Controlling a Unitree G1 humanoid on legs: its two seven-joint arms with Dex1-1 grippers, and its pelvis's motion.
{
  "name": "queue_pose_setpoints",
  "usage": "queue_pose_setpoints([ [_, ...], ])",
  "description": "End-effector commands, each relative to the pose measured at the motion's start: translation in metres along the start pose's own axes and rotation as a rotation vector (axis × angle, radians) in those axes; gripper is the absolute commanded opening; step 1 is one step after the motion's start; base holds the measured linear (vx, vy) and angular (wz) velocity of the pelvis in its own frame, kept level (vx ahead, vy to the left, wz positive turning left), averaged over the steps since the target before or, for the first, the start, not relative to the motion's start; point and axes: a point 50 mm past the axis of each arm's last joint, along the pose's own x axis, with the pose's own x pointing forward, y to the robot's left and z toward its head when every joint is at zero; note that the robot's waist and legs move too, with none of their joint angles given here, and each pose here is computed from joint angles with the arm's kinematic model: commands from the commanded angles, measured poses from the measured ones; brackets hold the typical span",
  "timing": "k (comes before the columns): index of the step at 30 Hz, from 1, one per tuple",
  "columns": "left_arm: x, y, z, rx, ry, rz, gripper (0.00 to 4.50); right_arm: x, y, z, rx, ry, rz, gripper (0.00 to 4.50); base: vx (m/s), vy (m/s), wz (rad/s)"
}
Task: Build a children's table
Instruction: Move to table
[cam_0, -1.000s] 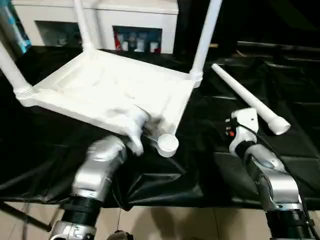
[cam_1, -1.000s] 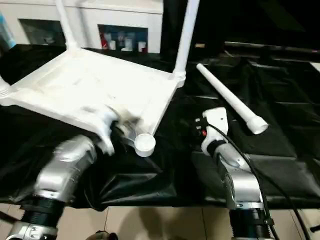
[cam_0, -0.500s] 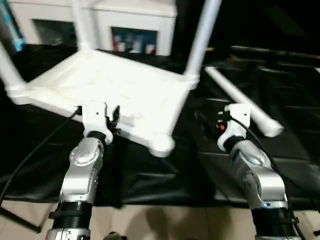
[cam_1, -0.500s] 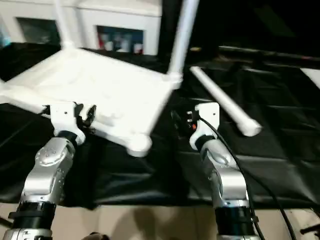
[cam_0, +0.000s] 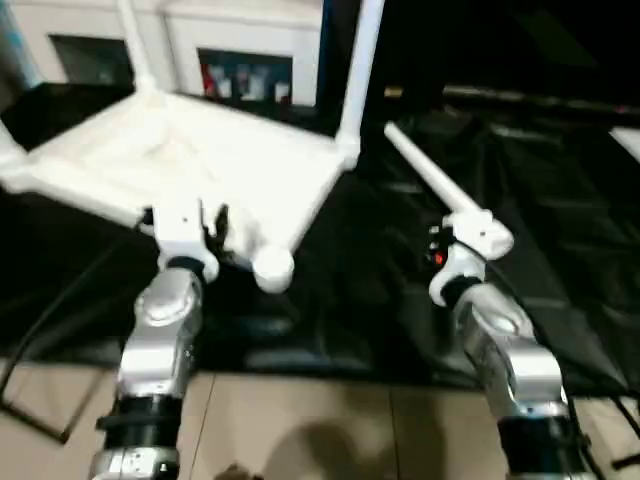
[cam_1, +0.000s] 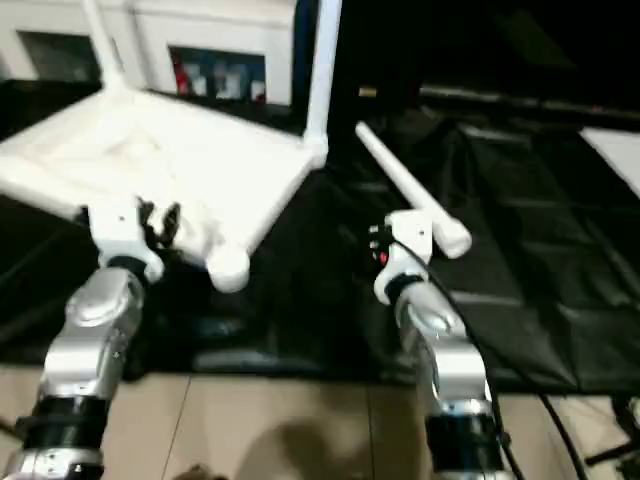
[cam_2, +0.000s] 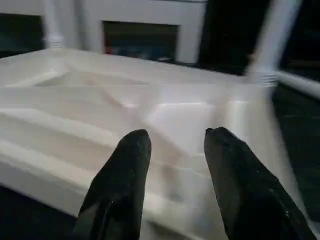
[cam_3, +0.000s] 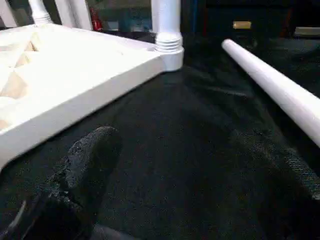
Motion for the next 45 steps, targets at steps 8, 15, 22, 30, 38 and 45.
queue_pose_setpoints([
  [8, -0.001, -0.005, 0.0, 0.002, 0.002, -0.042, 2.09, -0.001, 0.002, 0.002, -0.005, -0.013, 0.015, 3.96, -0.085, -0.037, -0.08],
  [15, -0.004, -0.005, -0.002, 0.01, 0.008, -0.046, 2.09, 0.0, 0.004, 0.0, -0.014, -0.006, 0.028, 3.96, 0.114, -0.047, 0.01],
  [22, -0.009, -0.003, -0.004, 0.019, 0.014, -0.043, 2.09, 0.002, 0.008, 0.0, -0.019, -0.003, 0.049, 3.96, 0.096, -0.056, -0.08],
  [30, -0.01, -0.002, -0.004, 0.024, 0.021, -0.037, 2.09, 0.004, 0.009, 0.001, -0.029, -0.004, 0.06, 3.96, 0.104, -0.026, -0.06],
  [38, -0.01, -0.001, -0.003, 0.025, 0.023, -0.036, 2.09, 0.005, 0.009, 0.001, -0.028, -0.008, 0.058, 3.96, 0.097, -0.034, 0.04],
  [45, -0.008, -0.003, -0.003, 0.025, 0.024, -0.046, 2.09, 0.003, 0.007, 0.001, -0.027, -0.011, 0.049, 3.96, 0.103, 0.004, 0.0],
])
